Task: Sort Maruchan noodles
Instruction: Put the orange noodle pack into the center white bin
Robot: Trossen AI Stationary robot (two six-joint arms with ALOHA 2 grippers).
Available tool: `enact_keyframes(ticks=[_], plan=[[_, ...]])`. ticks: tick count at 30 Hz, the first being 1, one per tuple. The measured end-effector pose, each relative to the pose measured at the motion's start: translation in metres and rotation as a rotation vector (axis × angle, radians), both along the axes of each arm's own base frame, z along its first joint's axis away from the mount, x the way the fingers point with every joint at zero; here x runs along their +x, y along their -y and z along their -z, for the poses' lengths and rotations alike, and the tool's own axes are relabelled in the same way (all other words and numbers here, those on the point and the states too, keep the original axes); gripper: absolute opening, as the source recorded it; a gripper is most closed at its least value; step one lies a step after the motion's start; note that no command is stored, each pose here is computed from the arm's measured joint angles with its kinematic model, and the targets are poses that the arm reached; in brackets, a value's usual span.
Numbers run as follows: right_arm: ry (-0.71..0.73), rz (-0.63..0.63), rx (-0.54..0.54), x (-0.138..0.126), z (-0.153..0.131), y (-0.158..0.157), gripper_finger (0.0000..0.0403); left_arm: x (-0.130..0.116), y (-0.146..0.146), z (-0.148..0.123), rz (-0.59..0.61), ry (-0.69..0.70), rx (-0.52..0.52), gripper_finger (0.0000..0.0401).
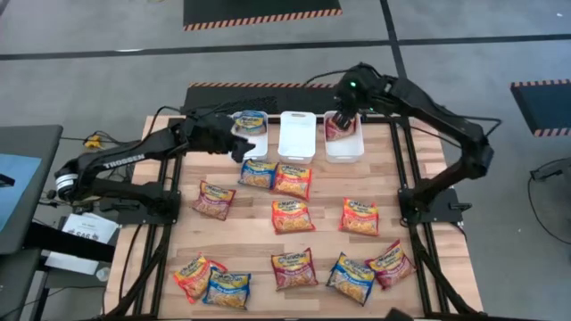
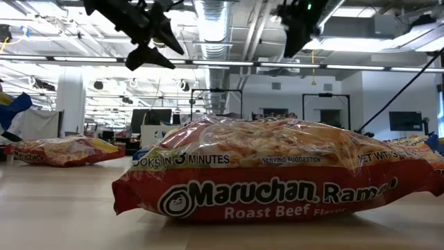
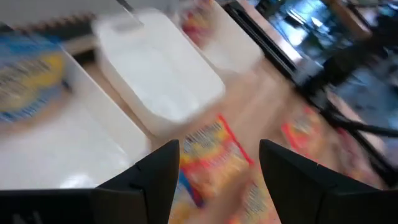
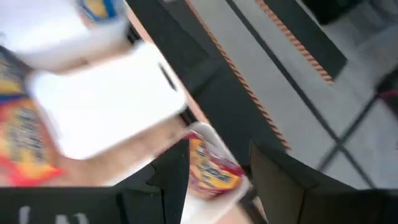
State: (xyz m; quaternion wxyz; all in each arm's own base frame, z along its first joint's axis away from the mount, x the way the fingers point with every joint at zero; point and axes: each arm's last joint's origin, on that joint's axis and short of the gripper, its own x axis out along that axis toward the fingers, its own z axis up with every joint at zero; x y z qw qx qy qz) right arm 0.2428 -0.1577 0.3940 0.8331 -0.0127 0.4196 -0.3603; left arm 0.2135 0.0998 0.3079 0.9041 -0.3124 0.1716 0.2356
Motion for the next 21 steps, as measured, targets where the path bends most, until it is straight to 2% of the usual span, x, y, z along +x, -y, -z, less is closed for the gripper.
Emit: enact_keyframes(ticks=[6, 11, 15, 21], plan=[[0.088, -0.074, 0.045, -0.004, -0.015, -0.04, 0.0192, 0.004, 0.028, 0.002, 0.257, 0.003, -0.172, 0.0208], [0.143, -0.107, 0.099, -0.003, -0.02, -0.07, 0.02, 0.007, 0.057, 0.009, 0.442, -0.063, -0.313, 0.0208], [0.182, -0.132, 0.137, 0.002, -0.021, -0.09, 0.0216, 0.006, 0.075, 0.013, 0.549, -0.123, -0.402, 0.0208], [0.2, -0.203, 0.173, 0.008, -0.02, -0.117, 0.0224, 0.0, 0.096, 0.021, 0.629, -0.244, -0.437, 0.0208]])
